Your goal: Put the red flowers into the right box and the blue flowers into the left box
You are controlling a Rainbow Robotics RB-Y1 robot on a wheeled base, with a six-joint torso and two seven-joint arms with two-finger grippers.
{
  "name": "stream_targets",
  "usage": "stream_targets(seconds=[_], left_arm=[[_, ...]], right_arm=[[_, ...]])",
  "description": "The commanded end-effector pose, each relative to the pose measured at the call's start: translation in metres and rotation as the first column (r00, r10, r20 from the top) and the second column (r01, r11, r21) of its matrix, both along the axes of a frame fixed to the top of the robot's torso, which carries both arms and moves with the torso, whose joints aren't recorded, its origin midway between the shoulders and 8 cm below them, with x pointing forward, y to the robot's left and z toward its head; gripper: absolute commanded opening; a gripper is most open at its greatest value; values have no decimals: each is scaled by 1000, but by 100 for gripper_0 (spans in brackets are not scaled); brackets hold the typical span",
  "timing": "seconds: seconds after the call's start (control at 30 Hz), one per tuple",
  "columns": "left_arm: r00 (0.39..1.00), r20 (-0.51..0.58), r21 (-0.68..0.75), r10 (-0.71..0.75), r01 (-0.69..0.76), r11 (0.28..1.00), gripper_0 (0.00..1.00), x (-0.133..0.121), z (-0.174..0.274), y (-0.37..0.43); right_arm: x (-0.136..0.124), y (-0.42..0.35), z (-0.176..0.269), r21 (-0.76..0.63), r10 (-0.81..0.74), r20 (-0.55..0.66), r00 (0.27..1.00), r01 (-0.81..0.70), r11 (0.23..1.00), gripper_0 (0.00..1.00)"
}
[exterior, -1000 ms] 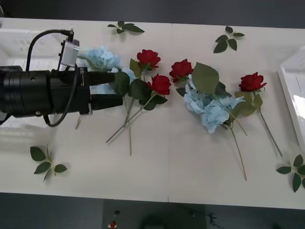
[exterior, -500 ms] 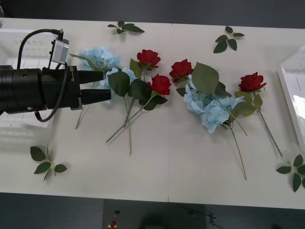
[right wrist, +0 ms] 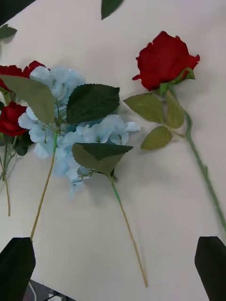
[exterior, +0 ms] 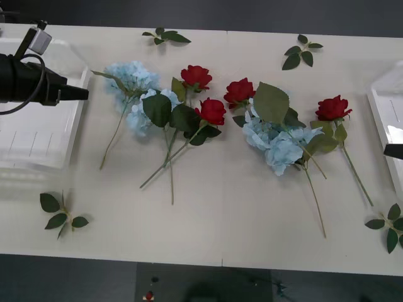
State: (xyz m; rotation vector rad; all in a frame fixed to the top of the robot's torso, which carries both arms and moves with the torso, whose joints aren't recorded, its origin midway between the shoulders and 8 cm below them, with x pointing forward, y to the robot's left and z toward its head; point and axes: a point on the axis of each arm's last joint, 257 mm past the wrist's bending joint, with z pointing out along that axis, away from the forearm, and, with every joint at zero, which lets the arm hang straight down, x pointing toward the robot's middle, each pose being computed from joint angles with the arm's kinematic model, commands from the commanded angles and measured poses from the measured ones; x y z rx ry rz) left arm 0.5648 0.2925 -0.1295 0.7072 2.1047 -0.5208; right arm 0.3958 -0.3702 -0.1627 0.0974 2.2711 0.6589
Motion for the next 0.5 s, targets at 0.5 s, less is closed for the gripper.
stream_targets(seconds=[0.5], left_arm=[[968, -88, 161, 236, -220, 962, 100, 51, -65, -18]], right_arm=[[116, -24, -37, -375, 168, 48, 985, -138, 917, 100]])
